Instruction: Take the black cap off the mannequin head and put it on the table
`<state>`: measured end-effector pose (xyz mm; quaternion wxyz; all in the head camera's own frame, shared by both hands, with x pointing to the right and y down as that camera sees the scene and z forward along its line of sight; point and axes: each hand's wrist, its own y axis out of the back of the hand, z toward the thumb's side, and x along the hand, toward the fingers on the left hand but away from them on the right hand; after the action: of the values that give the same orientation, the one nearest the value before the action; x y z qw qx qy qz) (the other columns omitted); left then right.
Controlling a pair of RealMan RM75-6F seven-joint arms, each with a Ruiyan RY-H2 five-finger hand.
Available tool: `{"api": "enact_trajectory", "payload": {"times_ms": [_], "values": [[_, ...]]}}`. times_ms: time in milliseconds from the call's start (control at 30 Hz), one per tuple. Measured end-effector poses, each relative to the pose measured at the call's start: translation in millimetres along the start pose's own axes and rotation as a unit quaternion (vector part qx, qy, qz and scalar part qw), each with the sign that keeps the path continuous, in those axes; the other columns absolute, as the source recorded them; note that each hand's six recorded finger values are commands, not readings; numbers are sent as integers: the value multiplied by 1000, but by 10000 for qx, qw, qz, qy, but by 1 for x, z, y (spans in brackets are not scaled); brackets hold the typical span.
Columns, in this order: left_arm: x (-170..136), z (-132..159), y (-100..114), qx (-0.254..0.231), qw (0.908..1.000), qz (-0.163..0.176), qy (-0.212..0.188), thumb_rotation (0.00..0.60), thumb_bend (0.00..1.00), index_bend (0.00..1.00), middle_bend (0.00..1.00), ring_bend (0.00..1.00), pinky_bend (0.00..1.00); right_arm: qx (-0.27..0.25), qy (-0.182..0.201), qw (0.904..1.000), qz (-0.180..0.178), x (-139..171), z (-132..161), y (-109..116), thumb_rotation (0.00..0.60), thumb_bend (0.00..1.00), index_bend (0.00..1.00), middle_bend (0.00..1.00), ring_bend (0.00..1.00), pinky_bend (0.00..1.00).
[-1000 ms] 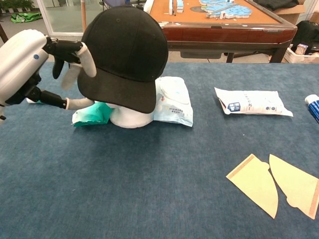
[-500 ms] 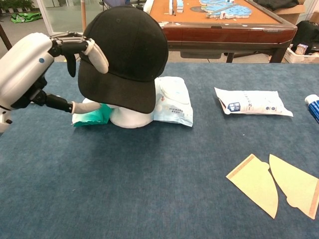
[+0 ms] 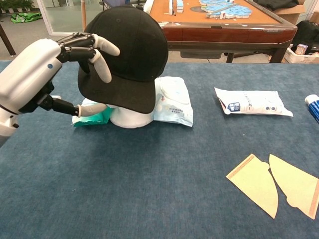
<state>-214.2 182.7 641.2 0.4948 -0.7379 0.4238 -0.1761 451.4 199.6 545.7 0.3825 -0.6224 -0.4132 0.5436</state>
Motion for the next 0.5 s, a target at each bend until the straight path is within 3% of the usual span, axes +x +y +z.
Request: {"api": "enact_trajectory", "payload": {"times_ms": [500], "values": [[1,0,-5,668,9972,-52,-335,600,149,423,229,163,383,-7,1,10000,0,0,0,0,600,138,258,315,283,524]]}}
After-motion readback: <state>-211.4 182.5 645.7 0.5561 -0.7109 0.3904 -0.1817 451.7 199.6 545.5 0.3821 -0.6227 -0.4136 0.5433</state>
